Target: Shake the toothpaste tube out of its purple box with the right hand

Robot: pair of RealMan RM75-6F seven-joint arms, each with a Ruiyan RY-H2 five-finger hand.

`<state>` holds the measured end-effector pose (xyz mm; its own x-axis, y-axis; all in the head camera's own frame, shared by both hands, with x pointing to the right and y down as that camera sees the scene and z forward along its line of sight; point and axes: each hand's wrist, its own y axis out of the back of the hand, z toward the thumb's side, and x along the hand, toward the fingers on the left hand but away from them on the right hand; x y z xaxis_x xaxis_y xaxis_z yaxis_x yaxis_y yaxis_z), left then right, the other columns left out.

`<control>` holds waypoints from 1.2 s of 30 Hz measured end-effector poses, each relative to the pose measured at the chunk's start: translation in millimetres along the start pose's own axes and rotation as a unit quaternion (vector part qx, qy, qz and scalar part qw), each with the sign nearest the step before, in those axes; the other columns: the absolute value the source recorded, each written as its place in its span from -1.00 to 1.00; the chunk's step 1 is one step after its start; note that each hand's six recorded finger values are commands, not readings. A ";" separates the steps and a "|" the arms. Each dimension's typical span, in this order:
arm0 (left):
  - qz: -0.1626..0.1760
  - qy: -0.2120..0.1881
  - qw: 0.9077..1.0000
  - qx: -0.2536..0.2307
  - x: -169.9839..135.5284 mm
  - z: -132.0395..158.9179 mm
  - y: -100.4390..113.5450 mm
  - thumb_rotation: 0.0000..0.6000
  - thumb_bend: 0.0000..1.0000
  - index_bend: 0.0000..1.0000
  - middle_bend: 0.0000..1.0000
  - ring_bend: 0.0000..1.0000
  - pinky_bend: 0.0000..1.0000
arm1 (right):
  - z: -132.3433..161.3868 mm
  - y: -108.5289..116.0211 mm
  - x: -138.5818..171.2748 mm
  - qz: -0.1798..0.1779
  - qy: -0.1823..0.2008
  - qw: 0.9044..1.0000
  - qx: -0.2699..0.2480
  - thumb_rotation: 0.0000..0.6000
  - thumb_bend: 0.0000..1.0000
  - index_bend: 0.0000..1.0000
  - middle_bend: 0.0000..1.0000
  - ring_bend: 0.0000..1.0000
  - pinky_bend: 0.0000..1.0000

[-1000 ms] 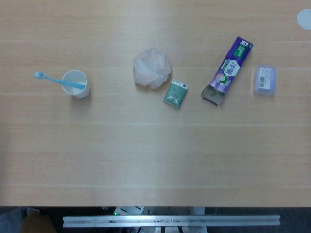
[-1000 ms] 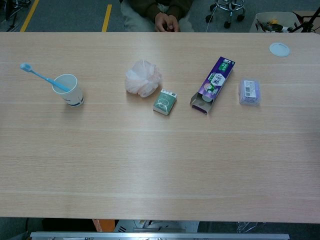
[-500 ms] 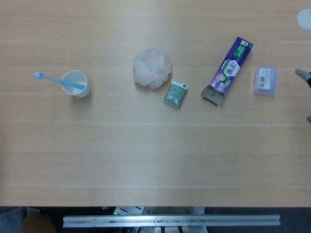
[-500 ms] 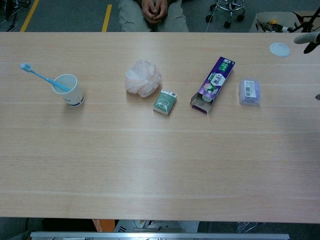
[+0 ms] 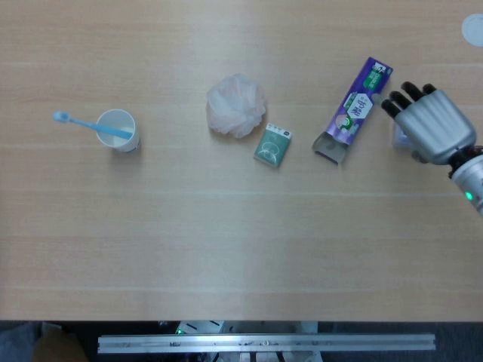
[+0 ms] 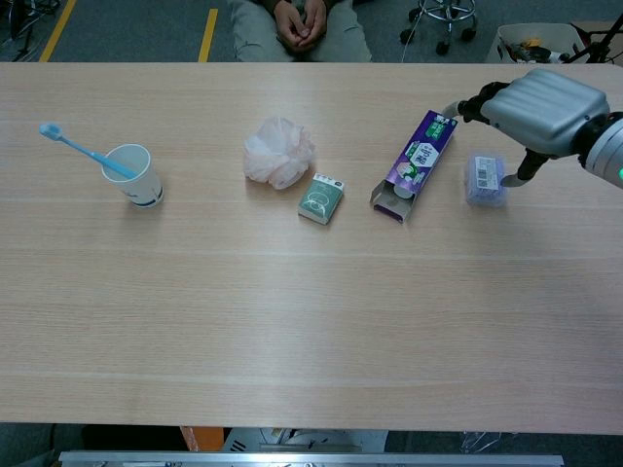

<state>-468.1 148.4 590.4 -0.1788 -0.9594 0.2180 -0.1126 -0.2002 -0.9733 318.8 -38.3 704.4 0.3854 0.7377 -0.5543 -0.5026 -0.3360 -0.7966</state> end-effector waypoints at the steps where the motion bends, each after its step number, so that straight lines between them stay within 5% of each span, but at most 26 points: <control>1: 0.000 0.001 1.000 0.000 -0.2 -0.7 0.3 1.00 -0.49 -0.71 -0.69 -0.68 -0.61 | 3.2 -1.6 -6.4 0.003 0.002 1.000 0.007 1.00 -0.85 -0.71 -0.48 -0.64 -0.32; 14: 0.002 0.005 1.000 0.000 -1.8 -4.5 0.9 1.00 -0.49 -0.71 -0.69 -0.68 -0.61 | 33.6 -17.8 -59.8 0.025 -0.006 0.997 0.071 1.00 -0.89 -0.71 -0.52 -0.71 -0.59; 36: -0.005 0.017 1.000 -0.003 -2.2 -14.9 0.5 1.00 -0.49 -0.71 -0.69 -0.68 -0.62 | 82.1 -22.1 -102.9 0.008 -0.031 0.993 0.112 1.00 -0.91 -0.71 -0.52 -0.72 -0.66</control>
<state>-482.3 153.3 590.5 -0.2113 -0.9500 0.2298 -0.1196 -0.2082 -0.9707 226.7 -58.7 798.8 0.3307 0.7705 -0.5449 -0.6701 -0.2149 -0.7105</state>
